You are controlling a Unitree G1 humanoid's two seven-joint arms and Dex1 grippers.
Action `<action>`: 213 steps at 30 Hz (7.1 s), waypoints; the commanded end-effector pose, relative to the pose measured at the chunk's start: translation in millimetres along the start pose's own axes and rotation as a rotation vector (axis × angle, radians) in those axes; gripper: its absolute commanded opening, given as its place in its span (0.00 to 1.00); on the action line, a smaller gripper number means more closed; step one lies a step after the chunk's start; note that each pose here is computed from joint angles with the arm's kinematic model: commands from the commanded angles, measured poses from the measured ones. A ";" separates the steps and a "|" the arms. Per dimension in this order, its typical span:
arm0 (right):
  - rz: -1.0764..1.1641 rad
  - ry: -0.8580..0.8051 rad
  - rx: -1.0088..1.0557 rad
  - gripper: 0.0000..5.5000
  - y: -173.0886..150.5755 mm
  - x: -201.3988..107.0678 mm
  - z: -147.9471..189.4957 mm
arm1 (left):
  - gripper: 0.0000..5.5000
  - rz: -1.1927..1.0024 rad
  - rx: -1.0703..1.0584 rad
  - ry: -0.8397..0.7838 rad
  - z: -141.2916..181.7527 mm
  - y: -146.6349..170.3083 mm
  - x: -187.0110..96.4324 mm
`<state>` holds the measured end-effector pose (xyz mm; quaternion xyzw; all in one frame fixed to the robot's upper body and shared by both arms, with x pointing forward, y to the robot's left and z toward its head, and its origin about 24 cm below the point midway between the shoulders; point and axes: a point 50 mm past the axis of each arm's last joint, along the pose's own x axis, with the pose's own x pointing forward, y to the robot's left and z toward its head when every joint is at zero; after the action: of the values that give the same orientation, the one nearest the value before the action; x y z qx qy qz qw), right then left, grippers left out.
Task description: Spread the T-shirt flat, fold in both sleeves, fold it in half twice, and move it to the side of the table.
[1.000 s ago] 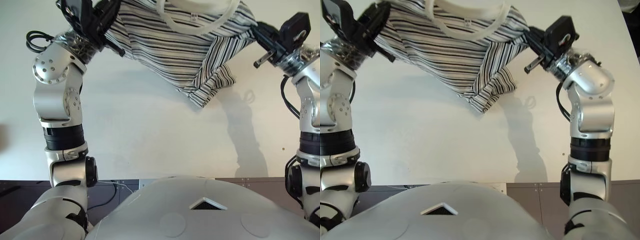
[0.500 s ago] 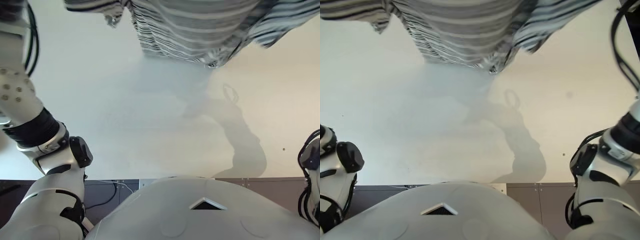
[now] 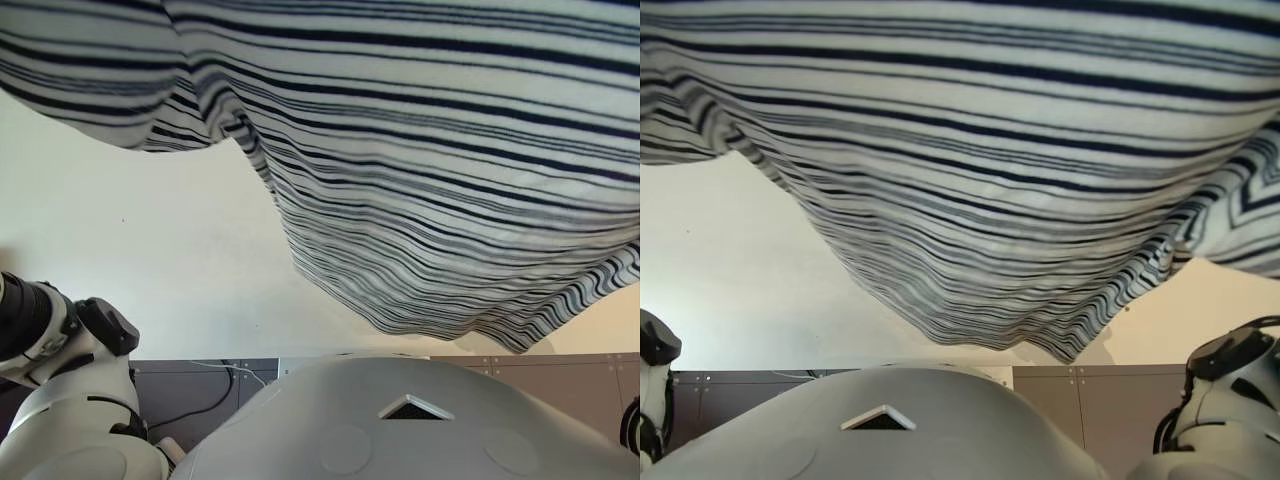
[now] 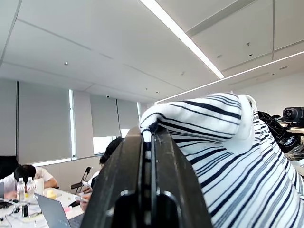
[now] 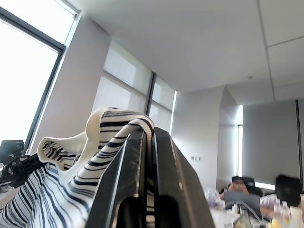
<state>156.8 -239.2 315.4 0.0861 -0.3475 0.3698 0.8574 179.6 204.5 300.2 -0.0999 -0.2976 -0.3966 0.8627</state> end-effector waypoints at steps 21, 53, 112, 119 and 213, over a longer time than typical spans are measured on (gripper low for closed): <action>-0.472 0.995 -0.005 0.17 -45.4 -3.7 -360.4 | 0.16 0.563 -0.146 0.847 -298.8 106.5 -19.3; -0.480 1.222 -0.767 0.37 -97.3 -67.8 -324.5 | 0.24 0.247 0.684 1.332 -295.2 105.5 -132.4; -0.175 1.002 -0.083 0.37 -18.3 -80.3 -217.4 | 0.24 -0.063 0.008 0.897 -162.5 -45.0 -104.6; -0.142 1.172 -0.067 0.37 -13.6 -104.6 -277.3 | 0.24 -0.507 -0.031 1.384 -149.7 -41.0 -175.3; 0.174 1.164 -0.285 0.37 11.8 -100.6 -204.9 | 0.24 -0.057 0.019 1.012 -142.5 -5.3 -110.6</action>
<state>198.5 -207.5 97.5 -0.2617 0.1320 0.3855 0.8749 169.4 211.2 104.5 0.1295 0.1826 -0.4289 0.8752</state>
